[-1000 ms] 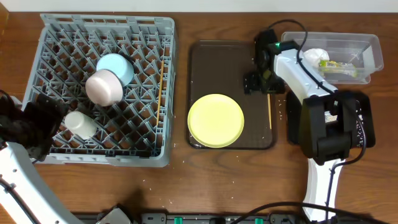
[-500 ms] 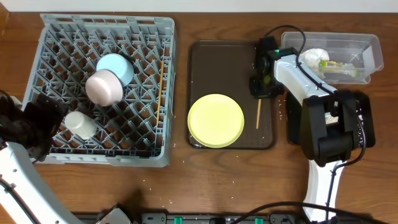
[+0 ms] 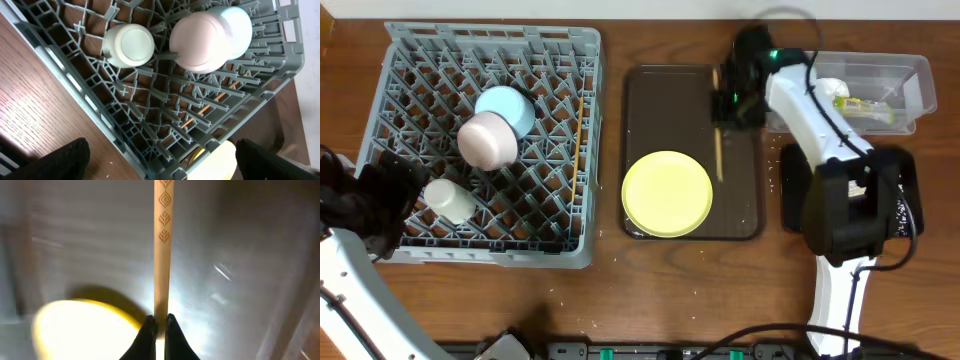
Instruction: Sort waste into correct bins and load items into the dishwasher
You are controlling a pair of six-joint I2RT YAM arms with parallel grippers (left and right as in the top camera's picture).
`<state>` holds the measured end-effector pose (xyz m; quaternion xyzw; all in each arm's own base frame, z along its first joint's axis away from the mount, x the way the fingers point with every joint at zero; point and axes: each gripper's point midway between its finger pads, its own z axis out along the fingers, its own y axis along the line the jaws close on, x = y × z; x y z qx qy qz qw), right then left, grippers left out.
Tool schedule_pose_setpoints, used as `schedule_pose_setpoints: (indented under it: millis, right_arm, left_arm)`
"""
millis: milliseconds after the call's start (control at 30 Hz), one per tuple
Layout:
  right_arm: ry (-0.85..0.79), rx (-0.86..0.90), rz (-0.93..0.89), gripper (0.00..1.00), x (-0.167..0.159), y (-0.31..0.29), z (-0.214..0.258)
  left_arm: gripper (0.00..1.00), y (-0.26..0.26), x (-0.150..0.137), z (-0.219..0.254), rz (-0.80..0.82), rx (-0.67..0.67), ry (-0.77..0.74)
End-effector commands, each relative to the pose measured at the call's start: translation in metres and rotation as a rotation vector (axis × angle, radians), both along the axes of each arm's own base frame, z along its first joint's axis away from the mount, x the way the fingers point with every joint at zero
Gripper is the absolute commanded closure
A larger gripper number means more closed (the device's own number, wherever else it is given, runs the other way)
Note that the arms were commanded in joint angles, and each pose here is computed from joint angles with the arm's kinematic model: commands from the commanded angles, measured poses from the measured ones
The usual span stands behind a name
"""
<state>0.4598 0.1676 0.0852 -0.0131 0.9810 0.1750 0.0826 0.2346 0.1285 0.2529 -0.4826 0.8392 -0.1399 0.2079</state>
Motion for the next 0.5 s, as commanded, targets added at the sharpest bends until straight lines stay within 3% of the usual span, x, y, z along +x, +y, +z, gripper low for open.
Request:
schedule_pose_setpoints:
  millis: [0,100,200,333,467]
  right_arm:
    - [-0.093,0.389,0.081,0.99,0.010,0.062,0.090]
    - [-0.130,0.580,0.088,0.99,0.020,0.096,0.127]
    - [-0.118,0.642,0.064,0.99,0.020,0.124,0.137]
    - [-0.154,0.653,0.117,0.99,0.010,0.168,0.141]
    - [-0.122,0.551,-0.005,0.99,-0.003,0.199,0.124]
  left_arm:
    - [0.06,0.002,-0.001,0.004,0.008,0.011,-0.005]
    - [0.06,0.002,-0.001,0.004,0.008,0.011,-0.005]
    - [0.06,0.002,-0.001,0.004,0.008,0.011,-0.005]
    - [0.06,0.003,-0.001,0.004,0.008,0.011,-0.005]
    - [0.06,0.003,-0.001,0.004,0.008,0.011,-0.005]
